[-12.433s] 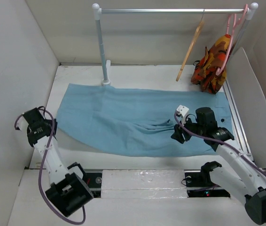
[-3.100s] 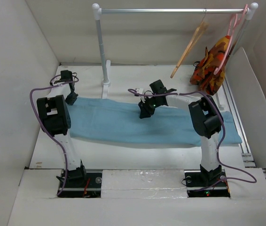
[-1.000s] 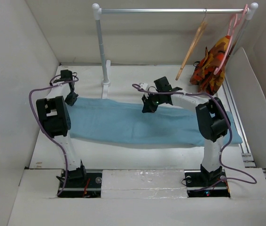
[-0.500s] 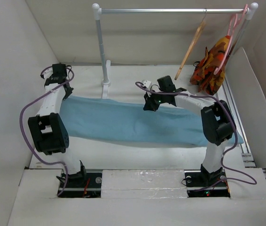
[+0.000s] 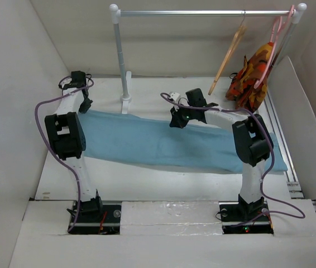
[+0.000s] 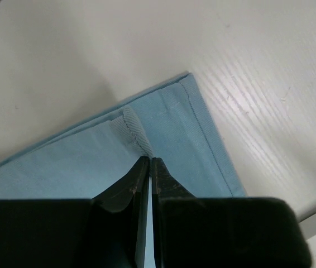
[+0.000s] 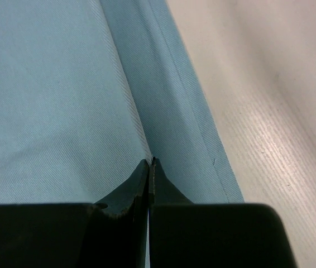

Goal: Place the trousers on the hanger
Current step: Fold the trousers

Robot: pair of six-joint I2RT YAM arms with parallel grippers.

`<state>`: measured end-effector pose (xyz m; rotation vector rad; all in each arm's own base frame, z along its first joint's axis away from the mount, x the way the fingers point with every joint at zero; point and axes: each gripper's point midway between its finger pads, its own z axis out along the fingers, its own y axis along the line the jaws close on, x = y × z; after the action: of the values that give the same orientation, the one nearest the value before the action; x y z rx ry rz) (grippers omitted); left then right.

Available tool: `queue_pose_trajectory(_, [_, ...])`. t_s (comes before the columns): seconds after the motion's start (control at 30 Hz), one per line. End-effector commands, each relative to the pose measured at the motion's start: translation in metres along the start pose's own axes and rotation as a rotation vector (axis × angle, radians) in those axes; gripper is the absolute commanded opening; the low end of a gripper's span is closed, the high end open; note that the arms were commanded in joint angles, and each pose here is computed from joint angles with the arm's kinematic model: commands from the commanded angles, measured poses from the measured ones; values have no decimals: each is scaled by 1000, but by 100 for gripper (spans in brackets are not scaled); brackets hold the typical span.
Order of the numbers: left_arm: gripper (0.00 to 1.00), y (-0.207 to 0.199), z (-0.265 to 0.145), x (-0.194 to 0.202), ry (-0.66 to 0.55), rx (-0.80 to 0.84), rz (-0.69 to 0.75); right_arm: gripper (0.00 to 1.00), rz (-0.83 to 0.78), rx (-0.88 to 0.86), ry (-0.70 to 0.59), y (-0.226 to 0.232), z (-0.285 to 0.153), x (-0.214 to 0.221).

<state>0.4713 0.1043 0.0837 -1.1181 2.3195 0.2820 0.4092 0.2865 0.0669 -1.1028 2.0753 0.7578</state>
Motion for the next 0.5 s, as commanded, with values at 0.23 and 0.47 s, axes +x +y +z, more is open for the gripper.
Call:
queue_pose_trajectory(0.23, [0, 25, 24, -30, -116, -168, 37, 0, 43, 274, 24, -57, -7, 1])
queue_pose_trajectory(0.47, [72, 14, -31, -44, -166, -18, -21, 58, -15, 247, -18, -30, -18, -30])
